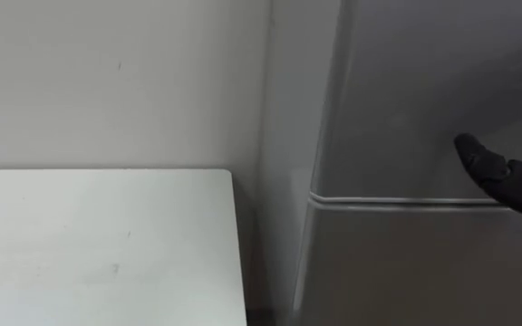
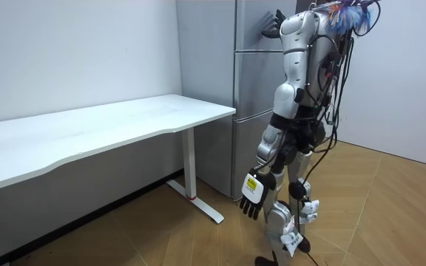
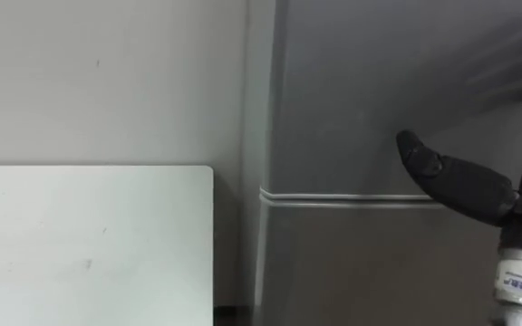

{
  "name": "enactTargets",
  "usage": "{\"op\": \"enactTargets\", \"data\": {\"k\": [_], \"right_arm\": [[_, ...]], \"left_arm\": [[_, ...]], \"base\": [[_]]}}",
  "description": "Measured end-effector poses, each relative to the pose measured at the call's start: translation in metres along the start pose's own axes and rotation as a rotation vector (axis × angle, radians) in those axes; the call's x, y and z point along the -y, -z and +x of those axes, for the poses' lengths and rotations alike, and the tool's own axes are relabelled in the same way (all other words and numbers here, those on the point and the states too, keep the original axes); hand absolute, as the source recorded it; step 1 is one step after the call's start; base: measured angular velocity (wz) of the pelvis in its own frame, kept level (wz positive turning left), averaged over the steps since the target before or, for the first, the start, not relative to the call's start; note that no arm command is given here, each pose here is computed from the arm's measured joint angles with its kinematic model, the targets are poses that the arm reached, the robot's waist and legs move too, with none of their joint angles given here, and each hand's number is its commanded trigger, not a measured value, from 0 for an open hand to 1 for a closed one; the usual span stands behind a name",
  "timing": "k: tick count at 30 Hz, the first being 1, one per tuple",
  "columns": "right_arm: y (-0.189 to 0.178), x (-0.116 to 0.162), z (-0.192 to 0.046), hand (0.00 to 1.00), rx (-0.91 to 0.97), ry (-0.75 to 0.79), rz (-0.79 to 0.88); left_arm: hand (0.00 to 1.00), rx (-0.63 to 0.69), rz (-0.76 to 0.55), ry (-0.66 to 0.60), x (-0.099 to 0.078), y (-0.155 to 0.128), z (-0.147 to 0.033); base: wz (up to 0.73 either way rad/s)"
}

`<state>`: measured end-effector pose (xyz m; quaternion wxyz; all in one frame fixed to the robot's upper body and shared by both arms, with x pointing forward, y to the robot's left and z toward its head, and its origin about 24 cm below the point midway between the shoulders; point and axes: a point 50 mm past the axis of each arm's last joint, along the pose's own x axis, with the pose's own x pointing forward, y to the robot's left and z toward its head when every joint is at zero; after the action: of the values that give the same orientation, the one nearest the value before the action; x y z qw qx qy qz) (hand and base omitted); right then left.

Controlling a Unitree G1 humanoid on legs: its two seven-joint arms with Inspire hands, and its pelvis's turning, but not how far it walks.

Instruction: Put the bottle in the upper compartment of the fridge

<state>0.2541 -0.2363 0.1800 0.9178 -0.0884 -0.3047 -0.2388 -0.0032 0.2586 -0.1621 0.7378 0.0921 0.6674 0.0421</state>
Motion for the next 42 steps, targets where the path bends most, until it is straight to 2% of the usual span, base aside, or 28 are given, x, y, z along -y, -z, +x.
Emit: {"op": "enactTargets", "data": {"k": [5,14,29,42], "right_arm": [[0.021,-0.004,0.01,0.0,-0.045,0.014,-0.025],[0.043,-0.013,0.024,0.0,-0.101,0.047,-0.11],[0.048,-0.007,0.028,0.0,-0.112,0.057,-0.145],[0.036,0.0,0.03,0.0,-0.112,0.097,0.042]], "left_arm": [[0.0,0.001,0.067,-0.012,-0.002,-0.005,-0.001],[0.0,0.006,0.069,-0.015,-0.002,-0.01,-0.001],[0.0,0.009,0.071,-0.007,-0.001,-0.01,-0.001],[0.0,0.039,0.022,-0.001,0.0,-0.003,-0.004]], "base": [[0.04],[0.03],[0.06],[0.01]]}}
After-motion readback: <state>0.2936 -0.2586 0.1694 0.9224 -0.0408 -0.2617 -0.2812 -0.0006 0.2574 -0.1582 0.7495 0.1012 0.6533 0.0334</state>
